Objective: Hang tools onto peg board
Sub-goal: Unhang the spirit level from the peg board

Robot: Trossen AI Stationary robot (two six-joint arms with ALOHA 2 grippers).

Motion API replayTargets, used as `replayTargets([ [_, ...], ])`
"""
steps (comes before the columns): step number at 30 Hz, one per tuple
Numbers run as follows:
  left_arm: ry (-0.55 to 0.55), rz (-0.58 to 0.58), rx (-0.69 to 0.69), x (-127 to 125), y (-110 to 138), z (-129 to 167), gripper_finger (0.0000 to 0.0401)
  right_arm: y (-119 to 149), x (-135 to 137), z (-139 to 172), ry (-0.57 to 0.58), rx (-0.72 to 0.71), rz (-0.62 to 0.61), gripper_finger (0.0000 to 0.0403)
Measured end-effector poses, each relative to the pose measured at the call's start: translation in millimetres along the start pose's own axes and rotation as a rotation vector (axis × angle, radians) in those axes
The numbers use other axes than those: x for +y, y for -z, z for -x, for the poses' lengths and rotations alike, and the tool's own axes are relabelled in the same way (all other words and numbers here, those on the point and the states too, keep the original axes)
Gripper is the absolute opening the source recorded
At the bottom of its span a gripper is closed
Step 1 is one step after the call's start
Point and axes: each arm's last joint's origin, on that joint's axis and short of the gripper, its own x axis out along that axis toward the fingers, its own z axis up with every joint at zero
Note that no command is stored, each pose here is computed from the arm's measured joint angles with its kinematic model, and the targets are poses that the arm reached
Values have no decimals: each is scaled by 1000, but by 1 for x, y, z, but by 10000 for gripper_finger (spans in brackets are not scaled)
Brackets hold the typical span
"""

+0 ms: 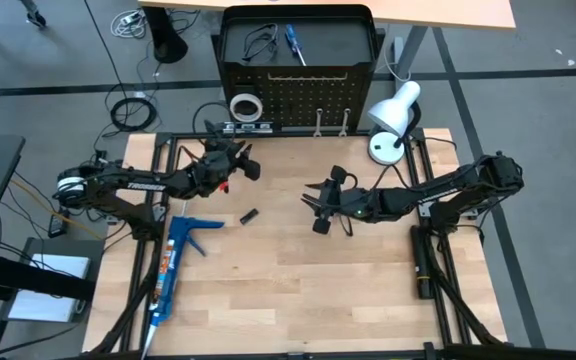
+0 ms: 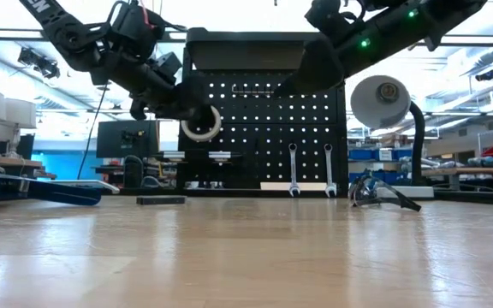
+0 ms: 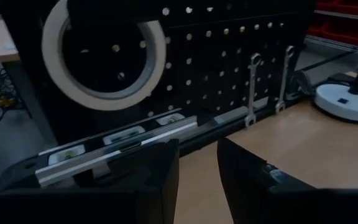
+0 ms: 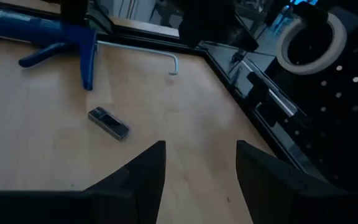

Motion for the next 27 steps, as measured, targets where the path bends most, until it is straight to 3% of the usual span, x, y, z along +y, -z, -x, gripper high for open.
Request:
replayTargets([
  [9,-28,50,34,27,-3,-17,142,6,1,1,-10,55,37,197],
  [13,-17,7,33,39,-6,-24,149,12,0,4,-13,128,80,194],
  [19,-1,-27,6,52,-11,-33,149,8,-3,5,-3,103,62,195],
  [27,35,-147,-12,51,-8,-40,148,10,-3,5,-5,122,72,192],
])
